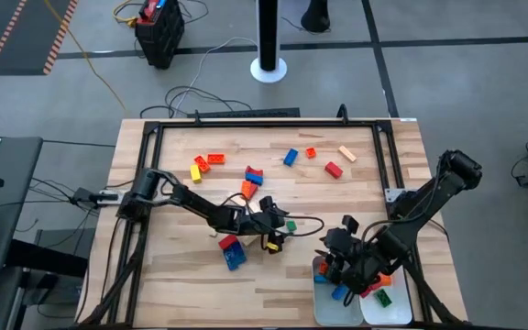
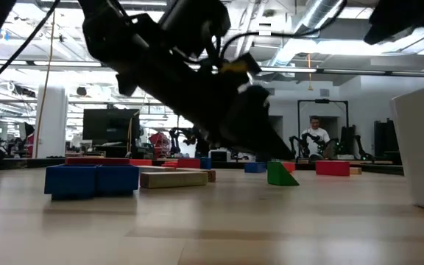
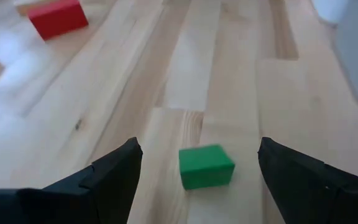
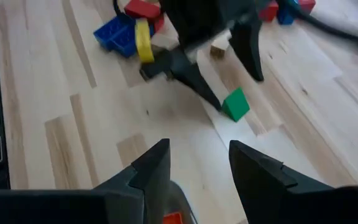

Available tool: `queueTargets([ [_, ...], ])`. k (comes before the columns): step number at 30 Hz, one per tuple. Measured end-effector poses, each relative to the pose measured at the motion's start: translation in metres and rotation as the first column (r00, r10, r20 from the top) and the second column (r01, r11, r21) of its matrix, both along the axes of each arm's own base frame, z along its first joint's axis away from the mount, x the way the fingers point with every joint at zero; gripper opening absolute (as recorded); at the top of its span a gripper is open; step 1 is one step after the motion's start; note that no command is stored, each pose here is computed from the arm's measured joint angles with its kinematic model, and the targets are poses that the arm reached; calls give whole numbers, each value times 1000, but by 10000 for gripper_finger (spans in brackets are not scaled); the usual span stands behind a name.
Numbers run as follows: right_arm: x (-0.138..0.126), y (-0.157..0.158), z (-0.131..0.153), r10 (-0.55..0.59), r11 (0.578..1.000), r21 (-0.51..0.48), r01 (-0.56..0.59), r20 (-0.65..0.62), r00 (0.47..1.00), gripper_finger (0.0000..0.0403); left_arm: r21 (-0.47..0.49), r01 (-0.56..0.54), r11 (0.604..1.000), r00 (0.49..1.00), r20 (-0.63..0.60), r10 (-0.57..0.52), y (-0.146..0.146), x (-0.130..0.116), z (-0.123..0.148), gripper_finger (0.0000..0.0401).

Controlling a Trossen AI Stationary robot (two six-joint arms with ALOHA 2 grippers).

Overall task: Sort blocks by size
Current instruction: Put the small green wooden block into the white bin

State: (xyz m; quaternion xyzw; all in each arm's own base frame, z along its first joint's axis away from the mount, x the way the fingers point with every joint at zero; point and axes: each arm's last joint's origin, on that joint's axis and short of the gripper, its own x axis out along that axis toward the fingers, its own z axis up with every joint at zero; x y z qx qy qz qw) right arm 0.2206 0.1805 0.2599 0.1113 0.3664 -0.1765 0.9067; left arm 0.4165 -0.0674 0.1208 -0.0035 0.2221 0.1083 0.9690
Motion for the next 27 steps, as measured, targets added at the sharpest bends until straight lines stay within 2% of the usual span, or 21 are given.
queueTargets([
  [9, 0, 0, 1, -10, 1000, -29, 10, 21, 1000, 191, -66, -2, 998, 1000, -2, 2, 12, 6, -16, 301],
  [13, 0, 0, 1, -3, 999, -37, 4, 25, 1000, 191, -64, 5, 998, 1000, -18, -6, 12, 6, -20, 259],
  [21, 1, 0, 1, -3, 999, -34, 4, 29, 1000, 191, -45, 30, 999, 999, -36, -31, 12, 6, -22, 124],
  [27, 1, 1, 1, -3, 1000, -29, 5, 35, 999, 191, -19, 47, 999, 998, -41, -48, 13, 5, -18, 123],
])
